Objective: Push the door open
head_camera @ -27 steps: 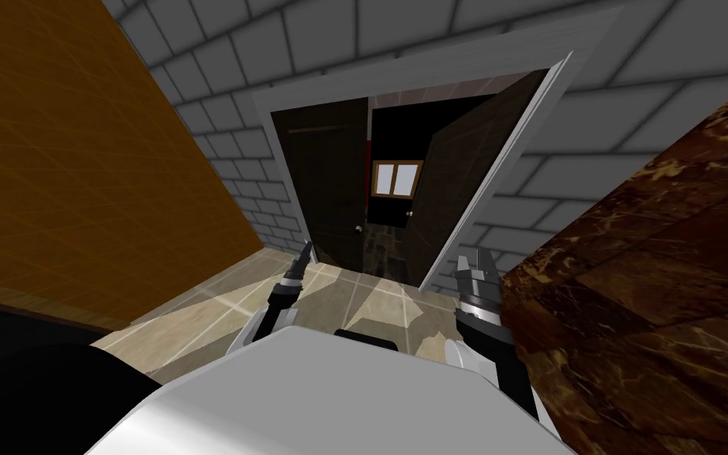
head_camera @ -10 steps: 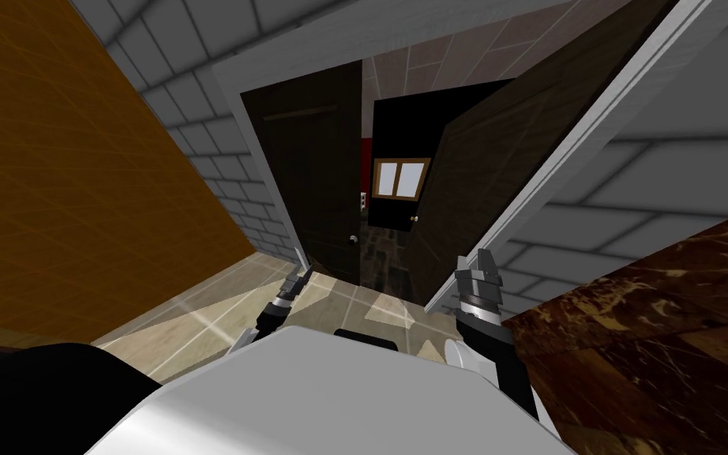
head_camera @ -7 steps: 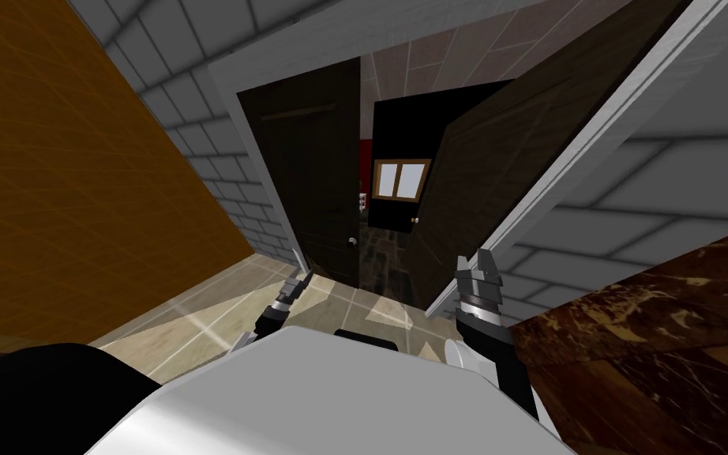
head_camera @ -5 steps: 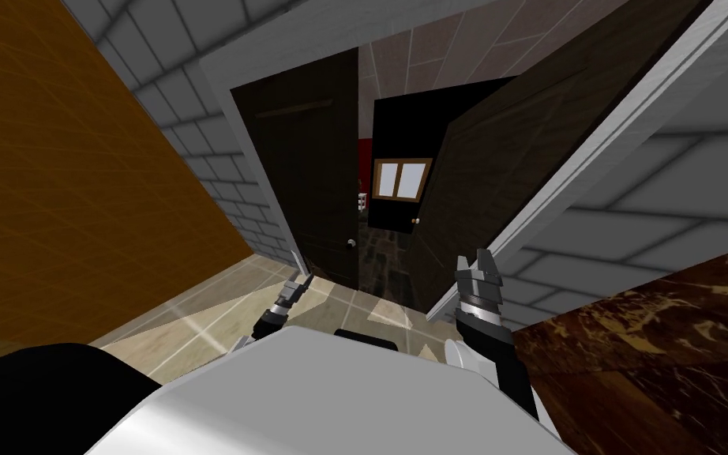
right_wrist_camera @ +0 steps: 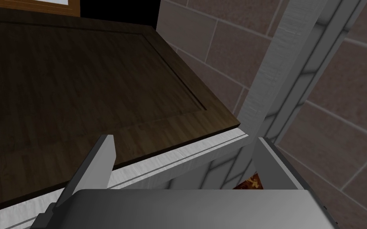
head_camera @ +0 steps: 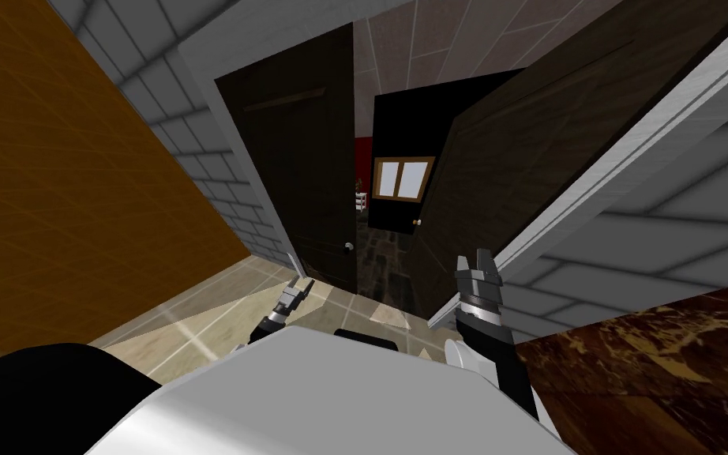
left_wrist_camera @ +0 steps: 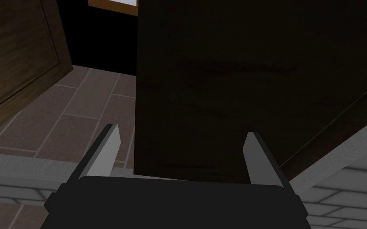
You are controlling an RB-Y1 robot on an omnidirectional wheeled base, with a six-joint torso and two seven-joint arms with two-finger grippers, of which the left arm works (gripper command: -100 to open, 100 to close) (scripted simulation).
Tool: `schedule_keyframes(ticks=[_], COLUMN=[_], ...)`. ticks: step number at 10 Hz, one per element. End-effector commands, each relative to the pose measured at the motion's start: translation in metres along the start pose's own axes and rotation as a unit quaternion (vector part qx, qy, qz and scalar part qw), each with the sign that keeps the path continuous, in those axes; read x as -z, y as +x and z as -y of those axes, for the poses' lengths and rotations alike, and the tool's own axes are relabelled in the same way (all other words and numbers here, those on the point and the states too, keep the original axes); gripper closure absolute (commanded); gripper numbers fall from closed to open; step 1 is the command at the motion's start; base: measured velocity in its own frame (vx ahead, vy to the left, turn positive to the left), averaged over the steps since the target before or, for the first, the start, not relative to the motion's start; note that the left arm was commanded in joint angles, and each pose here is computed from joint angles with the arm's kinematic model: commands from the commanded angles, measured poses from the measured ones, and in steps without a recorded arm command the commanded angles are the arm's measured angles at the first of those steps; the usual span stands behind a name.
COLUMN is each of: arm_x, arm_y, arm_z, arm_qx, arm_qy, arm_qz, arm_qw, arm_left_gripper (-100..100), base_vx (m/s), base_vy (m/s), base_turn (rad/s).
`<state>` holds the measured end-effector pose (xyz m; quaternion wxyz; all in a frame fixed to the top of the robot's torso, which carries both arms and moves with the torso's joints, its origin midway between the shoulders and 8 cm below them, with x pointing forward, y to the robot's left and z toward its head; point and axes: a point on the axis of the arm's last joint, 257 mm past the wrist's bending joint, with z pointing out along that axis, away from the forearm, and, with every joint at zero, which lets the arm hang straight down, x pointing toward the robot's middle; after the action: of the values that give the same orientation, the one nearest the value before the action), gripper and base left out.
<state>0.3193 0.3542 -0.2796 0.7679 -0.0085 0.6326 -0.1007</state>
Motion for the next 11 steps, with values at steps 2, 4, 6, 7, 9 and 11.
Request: schedule_keyframes(ticks=[2,4,6,7,9,11], arm_x=[0.0147,0.0218,0.0326,0.0398,0.0526,0.0645], arm_y=[0.017,0.025,0.037,0.045,0.058,0.07], arm_z=[0.0,0.001,0.002,0.004,0.008,0.013], arm_qx=[-0.02,-0.028,-0.039,-0.046,-0.055,-0.062], arm_qy=[0.003,0.004,0.006,0.008,0.011,0.014], arm_qz=[-0.018,-0.027,-0.04,-0.048,-0.062,-0.075], arm_qw=[0.9996,0.9992,0.9984,0.9977,0.9965,0.9952], arm_left_gripper=[-100,-100,-100,-100,-100,-100], base_vx=[0.111,0.136,0.116,0.177,0.172,0.218], base_vy=[-0.004,-0.02,-0.027,-0.04,-0.038,-0.041], base_turn=[0.016,0.014,0.012,0.019,0.018,0.02])
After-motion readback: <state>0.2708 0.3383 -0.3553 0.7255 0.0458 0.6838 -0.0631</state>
